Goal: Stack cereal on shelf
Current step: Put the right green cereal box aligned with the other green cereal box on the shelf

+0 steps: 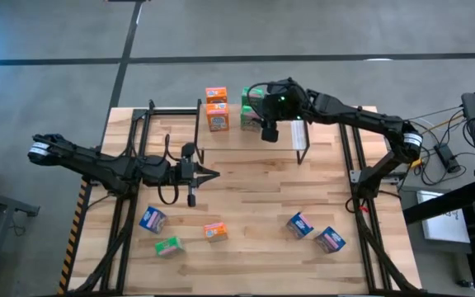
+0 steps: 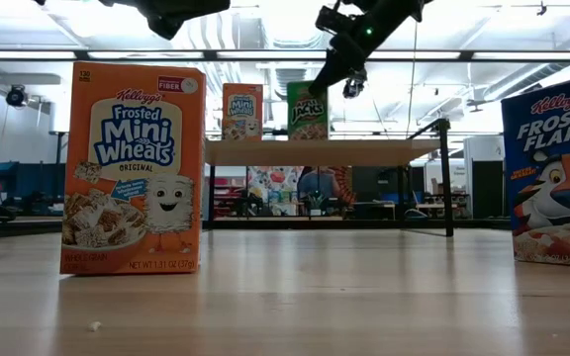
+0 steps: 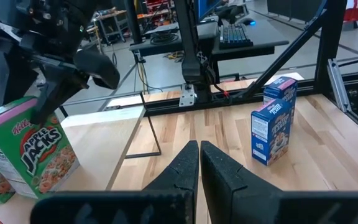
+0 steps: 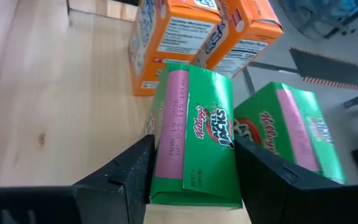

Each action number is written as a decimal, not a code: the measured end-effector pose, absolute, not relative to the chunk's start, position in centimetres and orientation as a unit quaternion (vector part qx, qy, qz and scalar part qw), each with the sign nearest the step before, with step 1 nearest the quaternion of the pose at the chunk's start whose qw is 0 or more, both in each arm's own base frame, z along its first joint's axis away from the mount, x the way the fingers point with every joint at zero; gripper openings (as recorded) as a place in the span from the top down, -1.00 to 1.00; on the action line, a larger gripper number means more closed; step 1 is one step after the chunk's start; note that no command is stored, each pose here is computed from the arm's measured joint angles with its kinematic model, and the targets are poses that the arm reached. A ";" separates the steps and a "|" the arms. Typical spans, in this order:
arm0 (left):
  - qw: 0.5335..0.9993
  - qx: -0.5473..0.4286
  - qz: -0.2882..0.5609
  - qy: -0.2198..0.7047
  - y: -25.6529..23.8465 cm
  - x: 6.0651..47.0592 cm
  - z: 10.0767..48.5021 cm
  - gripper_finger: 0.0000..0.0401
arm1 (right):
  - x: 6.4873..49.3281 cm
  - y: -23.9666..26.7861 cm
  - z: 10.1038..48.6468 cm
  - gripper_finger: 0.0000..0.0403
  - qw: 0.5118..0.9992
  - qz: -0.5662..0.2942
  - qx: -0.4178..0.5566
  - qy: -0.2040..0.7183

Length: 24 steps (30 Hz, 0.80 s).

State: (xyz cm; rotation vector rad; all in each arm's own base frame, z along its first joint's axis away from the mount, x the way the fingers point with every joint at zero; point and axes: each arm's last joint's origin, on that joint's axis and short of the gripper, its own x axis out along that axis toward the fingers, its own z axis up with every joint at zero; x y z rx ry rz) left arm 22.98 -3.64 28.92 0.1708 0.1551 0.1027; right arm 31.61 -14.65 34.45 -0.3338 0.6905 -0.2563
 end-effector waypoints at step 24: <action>0.994 0.083 -0.017 0.070 -4.1 22.8 29.1 1.00 | 30.8 -14.3 36.6 -0.12 0.923 -0.135 -0.167 0.319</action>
